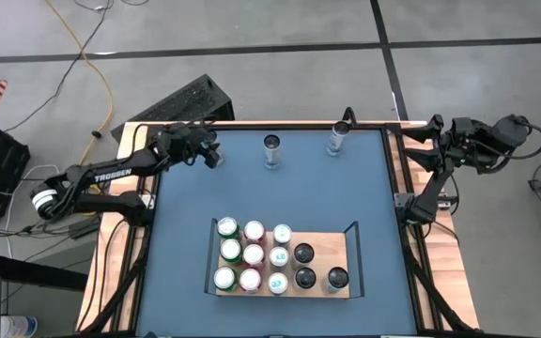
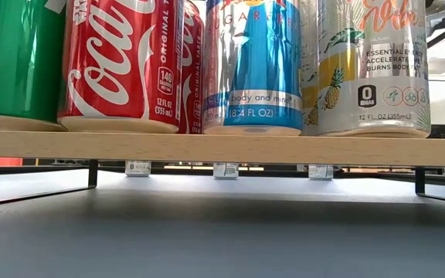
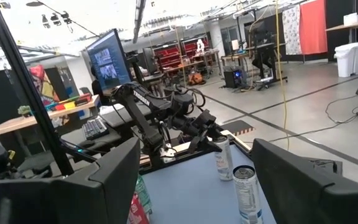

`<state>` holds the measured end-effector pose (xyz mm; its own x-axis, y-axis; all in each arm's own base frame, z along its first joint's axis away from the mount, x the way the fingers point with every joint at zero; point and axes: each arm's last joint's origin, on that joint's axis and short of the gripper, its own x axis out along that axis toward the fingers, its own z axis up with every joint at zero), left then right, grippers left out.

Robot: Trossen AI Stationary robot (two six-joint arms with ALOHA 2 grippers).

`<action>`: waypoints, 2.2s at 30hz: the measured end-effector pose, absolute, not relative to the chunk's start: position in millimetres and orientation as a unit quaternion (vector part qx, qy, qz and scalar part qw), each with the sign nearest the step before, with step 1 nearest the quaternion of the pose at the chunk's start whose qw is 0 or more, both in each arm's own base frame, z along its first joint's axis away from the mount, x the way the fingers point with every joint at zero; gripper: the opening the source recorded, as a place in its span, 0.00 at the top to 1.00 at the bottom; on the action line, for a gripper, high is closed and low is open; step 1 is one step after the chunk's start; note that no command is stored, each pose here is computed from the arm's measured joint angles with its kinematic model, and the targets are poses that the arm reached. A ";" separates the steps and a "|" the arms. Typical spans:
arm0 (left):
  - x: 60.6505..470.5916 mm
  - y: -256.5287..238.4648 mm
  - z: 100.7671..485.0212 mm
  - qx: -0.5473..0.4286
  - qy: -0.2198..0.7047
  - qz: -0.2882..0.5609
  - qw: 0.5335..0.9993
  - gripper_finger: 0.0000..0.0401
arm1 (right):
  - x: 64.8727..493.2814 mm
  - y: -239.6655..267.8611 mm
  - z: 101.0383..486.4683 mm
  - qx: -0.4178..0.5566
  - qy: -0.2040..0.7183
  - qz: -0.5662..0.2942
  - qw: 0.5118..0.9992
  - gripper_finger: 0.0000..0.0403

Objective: Place canned beverage on shelf
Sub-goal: Put the white-yellow soda can on the shelf aligned with the other white-yellow soda cans

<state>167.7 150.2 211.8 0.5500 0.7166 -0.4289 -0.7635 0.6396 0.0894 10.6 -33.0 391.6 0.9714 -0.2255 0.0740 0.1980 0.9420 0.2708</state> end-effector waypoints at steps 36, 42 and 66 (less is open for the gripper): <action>275.2 37.5 385.8 -0.046 0.031 0.211 0.976 0.40 | 10.5 -33.8 388.4 0.147 -0.047 -0.128 0.980 0.25; 325.5 -1.4 391.9 0.008 0.038 0.147 0.988 0.39 | 10.5 -34.0 388.4 0.187 -0.052 -0.130 0.972 0.25; 431.0 -54.6 320.0 0.040 0.216 0.081 0.972 0.39 | 11.6 -30.3 382.8 0.168 -0.033 -0.079 0.982 0.25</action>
